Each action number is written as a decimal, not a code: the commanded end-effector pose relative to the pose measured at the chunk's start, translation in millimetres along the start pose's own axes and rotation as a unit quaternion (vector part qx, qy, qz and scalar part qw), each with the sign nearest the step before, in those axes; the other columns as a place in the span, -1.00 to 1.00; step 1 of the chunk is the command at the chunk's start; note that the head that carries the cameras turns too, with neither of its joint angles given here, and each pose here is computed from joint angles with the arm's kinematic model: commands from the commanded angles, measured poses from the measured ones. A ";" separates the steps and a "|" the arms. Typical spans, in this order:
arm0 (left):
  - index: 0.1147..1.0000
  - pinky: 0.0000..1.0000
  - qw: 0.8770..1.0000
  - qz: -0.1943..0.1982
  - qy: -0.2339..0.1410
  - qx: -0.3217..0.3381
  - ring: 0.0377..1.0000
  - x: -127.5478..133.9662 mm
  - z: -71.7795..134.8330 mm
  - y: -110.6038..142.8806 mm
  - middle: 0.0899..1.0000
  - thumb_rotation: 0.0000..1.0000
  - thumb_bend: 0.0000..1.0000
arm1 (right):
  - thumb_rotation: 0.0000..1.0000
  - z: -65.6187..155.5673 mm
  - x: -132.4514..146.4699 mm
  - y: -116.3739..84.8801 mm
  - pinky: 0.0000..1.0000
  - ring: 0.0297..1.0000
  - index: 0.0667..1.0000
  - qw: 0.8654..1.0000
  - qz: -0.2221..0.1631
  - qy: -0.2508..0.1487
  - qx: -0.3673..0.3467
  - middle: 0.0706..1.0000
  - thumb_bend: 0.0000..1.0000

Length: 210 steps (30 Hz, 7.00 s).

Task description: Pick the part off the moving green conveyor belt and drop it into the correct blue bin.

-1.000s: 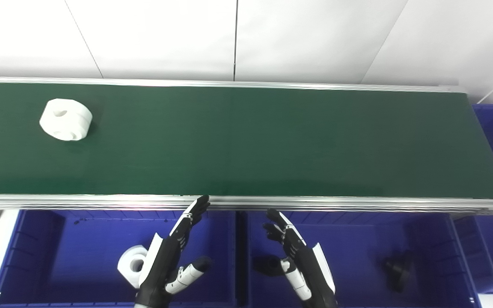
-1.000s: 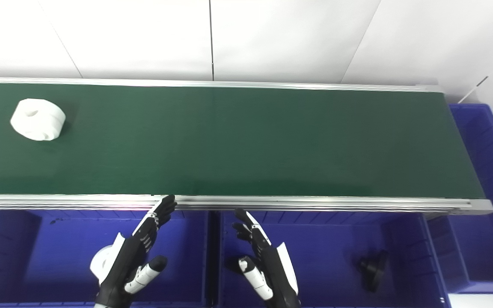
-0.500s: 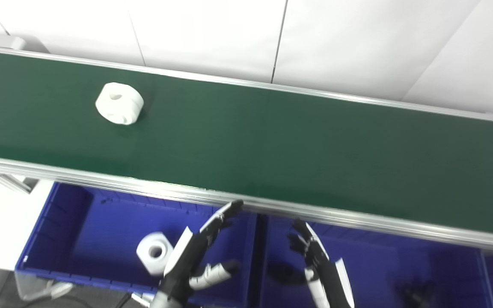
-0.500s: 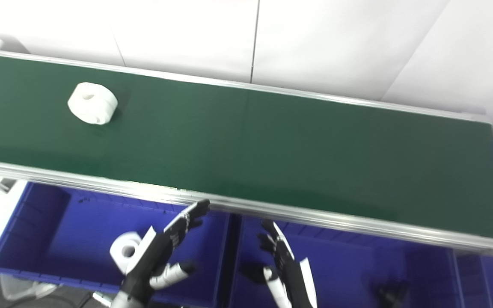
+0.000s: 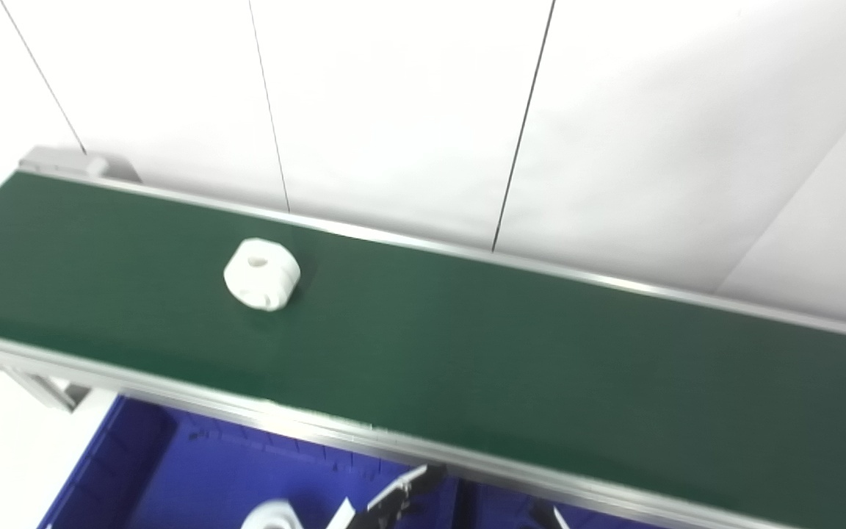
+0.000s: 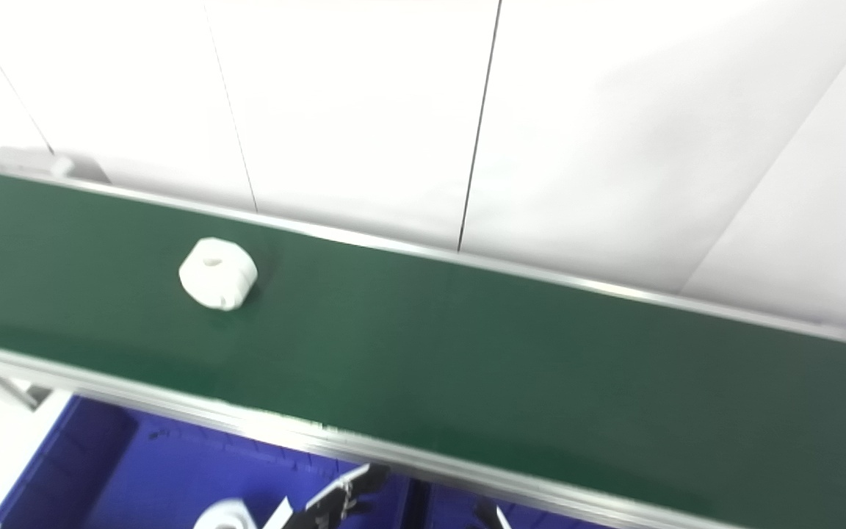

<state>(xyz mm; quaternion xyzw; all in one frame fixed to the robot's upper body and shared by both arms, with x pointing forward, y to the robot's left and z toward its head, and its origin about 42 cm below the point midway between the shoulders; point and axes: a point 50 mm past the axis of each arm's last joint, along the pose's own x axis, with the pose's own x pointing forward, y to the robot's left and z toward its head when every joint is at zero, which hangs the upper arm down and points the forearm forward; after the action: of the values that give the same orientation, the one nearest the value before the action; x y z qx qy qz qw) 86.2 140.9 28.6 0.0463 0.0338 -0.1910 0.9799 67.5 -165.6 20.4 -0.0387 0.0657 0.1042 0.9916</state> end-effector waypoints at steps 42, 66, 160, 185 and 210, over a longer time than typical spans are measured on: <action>0.62 0.40 0.823 0.018 -0.236 0.517 0.59 132.2 199.0 175.2 0.61 -0.67 1.00 | 0.97 11.4 18.3 14.3 0.66 0.70 0.84 0.998 0.001 -0.052 0.028 0.79 0.56; 0.70 0.66 0.706 -0.057 -0.018 0.705 0.72 233.0 199.2 230.9 0.71 -0.66 1.00 | 0.95 12.4 15.9 20.3 0.63 0.68 0.82 0.998 0.004 -0.051 0.029 0.76 0.56; -0.04 -0.33 0.877 -0.063 0.014 0.477 -0.26 14.0 108.9 132.4 -0.12 -1.00 -0.01 | 0.78 61.3 11.2 -22.9 0.69 0.68 0.84 0.993 0.037 -0.087 0.072 0.76 0.49; 0.32 0.33 0.848 -0.072 -0.010 0.525 0.38 18.0 43.4 88.2 0.43 -0.56 0.78 | 0.70 63.9 19.6 -15.2 0.67 0.69 0.81 0.992 0.044 -0.089 0.078 0.77 0.56; 0.53 0.58 0.893 -0.074 -0.112 0.430 0.63 1.9 86.8 77.5 0.64 0.38 0.92 | 0.70 67.1 15.0 -17.7 0.66 0.69 0.82 0.993 0.045 -0.083 0.072 0.77 0.56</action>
<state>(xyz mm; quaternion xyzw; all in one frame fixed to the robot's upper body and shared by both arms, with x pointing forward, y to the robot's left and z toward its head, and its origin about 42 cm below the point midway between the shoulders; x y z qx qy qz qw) 125.9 207.2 108.4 0.4774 -0.1208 -0.2696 0.8275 94.7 -175.3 74.8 0.0419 0.0080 0.1441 0.9886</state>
